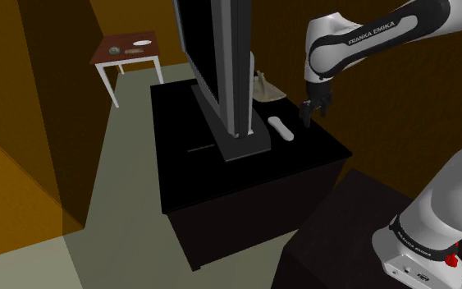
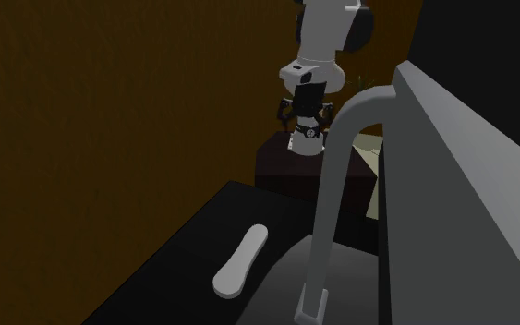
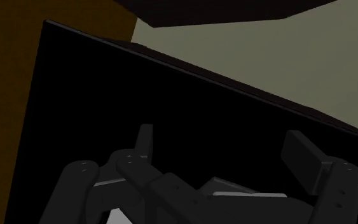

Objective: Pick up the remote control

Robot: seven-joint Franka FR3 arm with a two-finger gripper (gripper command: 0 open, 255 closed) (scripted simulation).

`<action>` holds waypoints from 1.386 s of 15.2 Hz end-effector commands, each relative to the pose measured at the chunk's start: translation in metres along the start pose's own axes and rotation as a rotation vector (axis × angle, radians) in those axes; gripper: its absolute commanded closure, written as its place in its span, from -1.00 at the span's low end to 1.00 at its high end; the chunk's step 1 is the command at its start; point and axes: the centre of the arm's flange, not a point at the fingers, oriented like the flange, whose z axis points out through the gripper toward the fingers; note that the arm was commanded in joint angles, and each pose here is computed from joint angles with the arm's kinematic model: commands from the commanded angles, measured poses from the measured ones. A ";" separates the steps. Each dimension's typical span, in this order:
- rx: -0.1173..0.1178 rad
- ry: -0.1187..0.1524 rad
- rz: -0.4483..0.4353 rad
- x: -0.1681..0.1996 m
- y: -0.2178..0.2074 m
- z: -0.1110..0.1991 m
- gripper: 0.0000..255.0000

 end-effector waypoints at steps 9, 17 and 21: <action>0.026 0.054 0.080 0.101 0.041 0.067 -1.00; 0.047 0.096 0.143 0.181 0.079 0.116 -1.00; 0.058 0.116 0.175 0.221 0.100 0.140 -1.00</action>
